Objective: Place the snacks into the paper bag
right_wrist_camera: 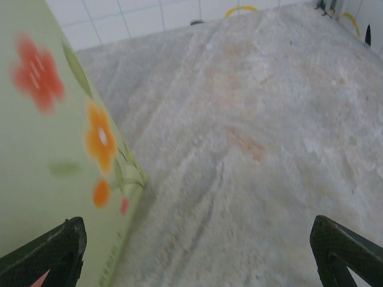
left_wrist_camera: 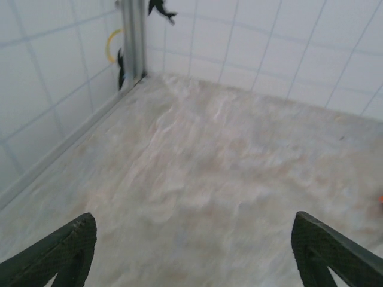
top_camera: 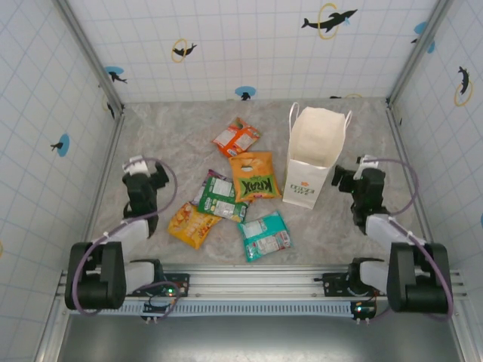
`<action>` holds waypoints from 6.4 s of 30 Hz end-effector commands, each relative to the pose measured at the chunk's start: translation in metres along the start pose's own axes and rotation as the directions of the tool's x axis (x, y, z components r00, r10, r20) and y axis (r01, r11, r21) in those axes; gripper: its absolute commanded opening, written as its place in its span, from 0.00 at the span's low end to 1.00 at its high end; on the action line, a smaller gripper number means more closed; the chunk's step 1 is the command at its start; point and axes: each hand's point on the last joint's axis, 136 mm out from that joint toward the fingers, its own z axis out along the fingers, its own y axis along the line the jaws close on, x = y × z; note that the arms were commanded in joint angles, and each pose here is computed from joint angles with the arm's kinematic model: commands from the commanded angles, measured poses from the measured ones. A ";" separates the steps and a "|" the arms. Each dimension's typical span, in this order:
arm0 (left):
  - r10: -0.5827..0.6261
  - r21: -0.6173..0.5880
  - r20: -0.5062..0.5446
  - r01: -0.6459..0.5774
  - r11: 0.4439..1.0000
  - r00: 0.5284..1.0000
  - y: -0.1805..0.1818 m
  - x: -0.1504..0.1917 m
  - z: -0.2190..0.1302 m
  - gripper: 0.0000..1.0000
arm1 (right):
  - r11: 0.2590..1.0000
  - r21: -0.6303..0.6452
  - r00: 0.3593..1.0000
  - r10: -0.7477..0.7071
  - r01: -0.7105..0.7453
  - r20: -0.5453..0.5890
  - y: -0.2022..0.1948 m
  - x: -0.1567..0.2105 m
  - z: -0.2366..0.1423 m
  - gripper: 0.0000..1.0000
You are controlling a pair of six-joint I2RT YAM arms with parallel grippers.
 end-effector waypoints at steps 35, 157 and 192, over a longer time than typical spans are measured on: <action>0.094 0.323 -0.478 0.076 0.943 0.873 -0.176 0.000 -0.021 0.70 | 0.936 -0.345 0.952 -0.044 -0.066 -0.303 0.192 -0.155 -0.173 0.75; 0.029 0.487 -0.800 0.620 0.615 0.600 -0.261 0.105 -0.060 0.60 | 0.870 -0.491 0.974 -0.157 0.058 -0.162 0.183 -0.125 -0.154 0.67; 0.086 0.604 -0.735 0.593 0.533 0.673 -0.301 0.078 -0.057 0.13 | 0.810 -0.581 0.997 -0.056 0.080 0.058 0.177 -0.141 -0.197 0.67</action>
